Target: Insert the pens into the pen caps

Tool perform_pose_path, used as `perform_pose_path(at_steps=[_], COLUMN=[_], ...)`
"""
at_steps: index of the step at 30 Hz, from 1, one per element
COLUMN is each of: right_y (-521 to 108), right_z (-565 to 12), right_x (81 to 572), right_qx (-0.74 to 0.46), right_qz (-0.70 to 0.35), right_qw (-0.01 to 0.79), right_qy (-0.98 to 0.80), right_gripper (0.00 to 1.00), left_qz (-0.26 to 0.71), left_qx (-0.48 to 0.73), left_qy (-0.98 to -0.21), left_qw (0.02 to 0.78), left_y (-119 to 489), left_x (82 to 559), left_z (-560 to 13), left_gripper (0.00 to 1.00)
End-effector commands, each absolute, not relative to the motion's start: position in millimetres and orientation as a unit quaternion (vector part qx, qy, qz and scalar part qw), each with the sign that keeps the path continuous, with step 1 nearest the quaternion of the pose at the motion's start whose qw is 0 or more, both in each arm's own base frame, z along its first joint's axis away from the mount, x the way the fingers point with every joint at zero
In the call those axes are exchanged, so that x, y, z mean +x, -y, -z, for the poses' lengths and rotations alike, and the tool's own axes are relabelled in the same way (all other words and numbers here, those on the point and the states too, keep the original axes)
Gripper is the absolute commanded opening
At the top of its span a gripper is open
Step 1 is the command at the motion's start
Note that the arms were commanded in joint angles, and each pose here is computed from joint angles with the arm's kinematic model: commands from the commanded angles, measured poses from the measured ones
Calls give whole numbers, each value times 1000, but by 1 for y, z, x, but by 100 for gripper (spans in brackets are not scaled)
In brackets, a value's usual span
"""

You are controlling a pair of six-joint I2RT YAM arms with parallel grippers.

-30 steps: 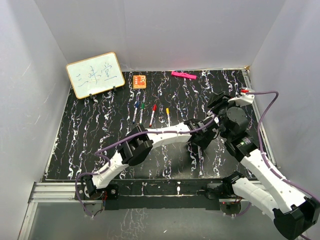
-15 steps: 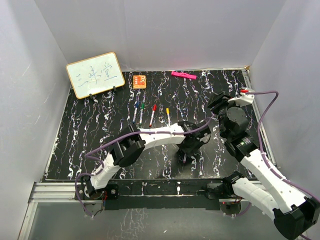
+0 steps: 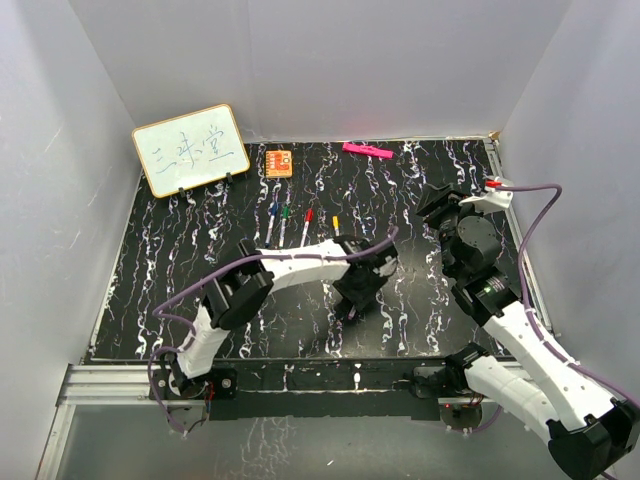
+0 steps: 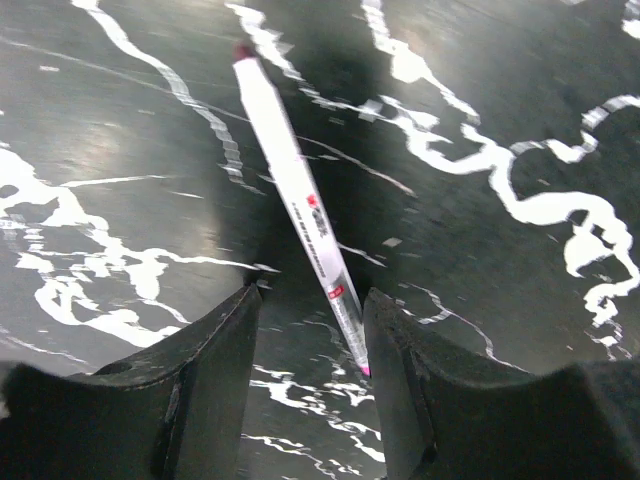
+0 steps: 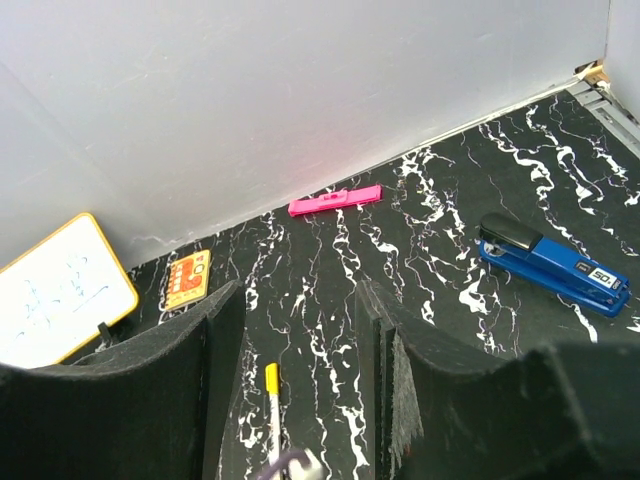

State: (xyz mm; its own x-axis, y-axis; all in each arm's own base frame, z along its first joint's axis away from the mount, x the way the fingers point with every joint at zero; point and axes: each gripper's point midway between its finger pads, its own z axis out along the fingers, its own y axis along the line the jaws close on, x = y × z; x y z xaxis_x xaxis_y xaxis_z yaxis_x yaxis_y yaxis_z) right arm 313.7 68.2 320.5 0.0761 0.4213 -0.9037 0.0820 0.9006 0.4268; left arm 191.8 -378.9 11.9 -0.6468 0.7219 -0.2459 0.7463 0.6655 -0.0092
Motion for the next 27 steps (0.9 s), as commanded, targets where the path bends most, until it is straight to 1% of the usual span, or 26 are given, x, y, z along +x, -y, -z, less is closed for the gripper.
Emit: perform_pose_path(at_steps=[1, 4, 8, 12, 14, 17, 18, 21, 25, 27], right_y=[-69, -71, -72, -71, -70, -69, -69, -69, -70, -70], right_z=[-341, -340, -338, -337, -337, -335, -334, -332, -330, -328], right_x=[311, 312, 312, 311, 310, 310, 310, 310, 311, 312], right_qx=[188, 186, 183, 185, 188, 193, 194, 195, 195, 195], right_qz=[-137, -139, -140, -140, -139, -138, -139, -139, -140, -137], right_qw=[726, 725, 723, 723, 722, 721, 721, 719, 717, 716], right_qy=[-647, -649, -651, -651, -651, -651, -651, -652, -654, -656], right_gripper=[46, 46, 46, 46, 46, 47, 47, 47, 47, 47], left_qz=[7, 5, 15, 29, 31, 25, 19, 3, -6, -5], left_qx=[358, 348, 339, 336, 337, 342, 344, 348, 345, 344], left_qy=[-932, -935, -939, -940, -940, -939, -938, -937, -938, -939], left_qw=[53, 62, 62, 55, 47, 35, 29, 17, 1, -1], left_y=[330, 332, 339, 343, 342, 336, 332, 320, 306, 302], left_x=[206, 216, 218, 214, 211, 206, 204, 200, 193, 191], left_z=[34, 35, 41, 44, 45, 45, 45, 48, 55, 55], left_gripper=[47, 48, 49, 45, 38, 23, 19, 13, 0, 0])
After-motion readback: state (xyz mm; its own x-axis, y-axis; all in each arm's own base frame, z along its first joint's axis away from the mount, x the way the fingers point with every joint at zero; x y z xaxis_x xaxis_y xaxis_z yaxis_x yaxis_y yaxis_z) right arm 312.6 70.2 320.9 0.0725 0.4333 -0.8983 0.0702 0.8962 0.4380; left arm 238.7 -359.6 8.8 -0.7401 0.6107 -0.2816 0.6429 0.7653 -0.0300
